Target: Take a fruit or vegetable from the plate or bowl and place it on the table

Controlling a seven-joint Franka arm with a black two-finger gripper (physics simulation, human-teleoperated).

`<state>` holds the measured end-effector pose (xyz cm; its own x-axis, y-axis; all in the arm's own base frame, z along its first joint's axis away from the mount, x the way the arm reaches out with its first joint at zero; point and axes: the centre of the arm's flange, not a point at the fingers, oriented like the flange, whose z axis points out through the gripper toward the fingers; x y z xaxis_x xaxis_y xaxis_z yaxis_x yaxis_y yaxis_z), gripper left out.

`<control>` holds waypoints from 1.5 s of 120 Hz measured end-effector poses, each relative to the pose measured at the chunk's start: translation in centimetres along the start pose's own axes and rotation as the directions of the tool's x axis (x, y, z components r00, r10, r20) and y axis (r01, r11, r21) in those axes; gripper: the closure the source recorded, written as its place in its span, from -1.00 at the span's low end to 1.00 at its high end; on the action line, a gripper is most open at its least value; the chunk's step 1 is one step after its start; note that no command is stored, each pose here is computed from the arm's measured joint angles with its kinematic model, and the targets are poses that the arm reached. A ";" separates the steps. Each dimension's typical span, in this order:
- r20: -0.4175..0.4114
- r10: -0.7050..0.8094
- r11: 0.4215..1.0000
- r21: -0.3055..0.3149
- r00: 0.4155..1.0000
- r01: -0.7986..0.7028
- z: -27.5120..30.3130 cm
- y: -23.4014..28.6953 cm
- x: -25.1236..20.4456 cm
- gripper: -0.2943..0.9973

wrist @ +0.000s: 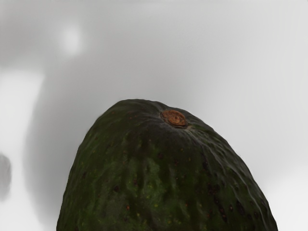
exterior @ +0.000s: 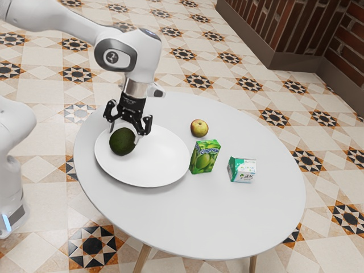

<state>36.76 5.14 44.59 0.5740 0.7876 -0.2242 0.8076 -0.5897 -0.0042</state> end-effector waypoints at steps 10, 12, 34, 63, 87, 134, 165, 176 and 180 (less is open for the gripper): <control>0.011 -0.006 1.000 -0.003 1.000 0.006 0.7 -0.1 0.4 -0.54; 0.013 -0.006 1.000 -0.004 1.000 0.006 0.8 -0.1 0.5 -0.54; 0.026 -0.014 1.000 -0.013 1.000 0.014 1.4 -0.3 1.3 -0.49; 0.023 -0.009 1.000 -0.009 1.000 0.010 1.6 0.1 1.2 -0.14; 0.023 -0.012 1.000 -0.012 1.000 0.012 1.6 0.2 1.2 -0.03; -0.100 0.143 0.990 0.012 0.985 -0.142 -2.4 8.7 -4.5 0.04; -0.167 0.229 0.973 0.058 0.959 -0.222 -3.3 20.8 -10.4 0.00; -0.173 0.230 0.973 0.069 0.958 -0.221 -2.6 23.6 -11.7 0.01; -0.176 0.229 0.973 0.071 0.957 -0.219 -2.3 24.7 -12.1 0.01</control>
<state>50.10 -18.53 49.46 0.7581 0.6506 -0.0441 0.6503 -0.7593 -0.0242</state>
